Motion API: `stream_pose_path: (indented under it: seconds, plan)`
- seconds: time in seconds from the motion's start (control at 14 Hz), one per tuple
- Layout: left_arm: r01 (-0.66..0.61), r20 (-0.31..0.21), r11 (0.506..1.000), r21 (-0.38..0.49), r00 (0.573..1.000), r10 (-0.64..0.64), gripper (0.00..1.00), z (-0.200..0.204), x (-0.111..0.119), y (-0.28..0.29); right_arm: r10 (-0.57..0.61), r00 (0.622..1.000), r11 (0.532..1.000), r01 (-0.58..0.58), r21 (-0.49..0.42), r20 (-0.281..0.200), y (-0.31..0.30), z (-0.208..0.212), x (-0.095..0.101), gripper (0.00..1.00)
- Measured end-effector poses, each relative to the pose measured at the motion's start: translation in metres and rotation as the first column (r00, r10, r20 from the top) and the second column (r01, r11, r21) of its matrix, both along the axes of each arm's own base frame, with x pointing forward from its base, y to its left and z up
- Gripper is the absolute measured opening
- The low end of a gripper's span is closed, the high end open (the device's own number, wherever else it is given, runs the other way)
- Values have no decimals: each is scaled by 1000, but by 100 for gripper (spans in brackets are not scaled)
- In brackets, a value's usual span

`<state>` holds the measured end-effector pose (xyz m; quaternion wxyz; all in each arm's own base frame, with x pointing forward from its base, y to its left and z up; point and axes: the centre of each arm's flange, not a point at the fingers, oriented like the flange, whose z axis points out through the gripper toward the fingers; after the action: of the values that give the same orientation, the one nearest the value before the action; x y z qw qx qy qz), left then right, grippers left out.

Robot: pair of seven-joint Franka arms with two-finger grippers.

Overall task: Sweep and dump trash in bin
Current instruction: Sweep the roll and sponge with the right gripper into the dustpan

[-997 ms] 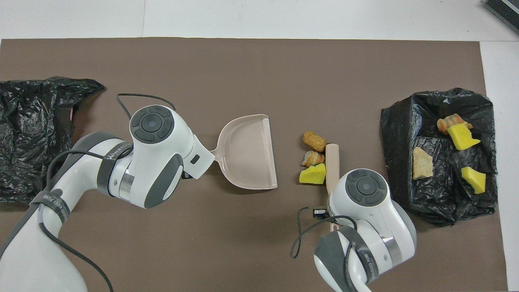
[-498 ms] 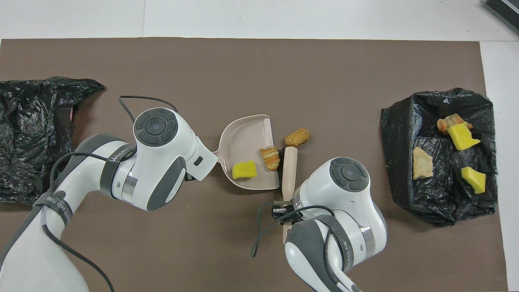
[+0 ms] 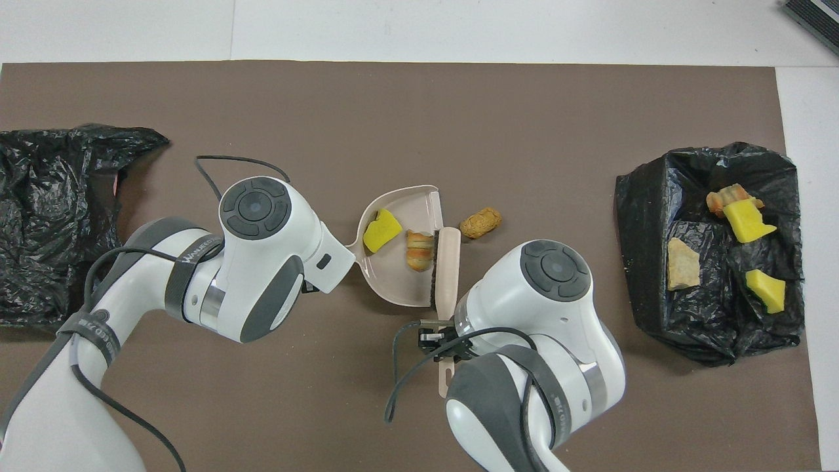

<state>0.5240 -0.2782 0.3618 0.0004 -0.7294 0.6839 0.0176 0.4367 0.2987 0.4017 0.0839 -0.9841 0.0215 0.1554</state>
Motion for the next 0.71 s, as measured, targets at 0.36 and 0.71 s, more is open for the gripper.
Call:
stream_pose_path:
  seconds: [0.36,0.71]
  plan:
    - [0,1,1000,-1,1000,0,31,0,0,-1,287,955,932,-262,-251,70,-109,-5,47,27]
    - [0,2,1000,-1,1000,0,31,0,0,-1,386,922,890,-372,-265,3,-91,-55,53,27]
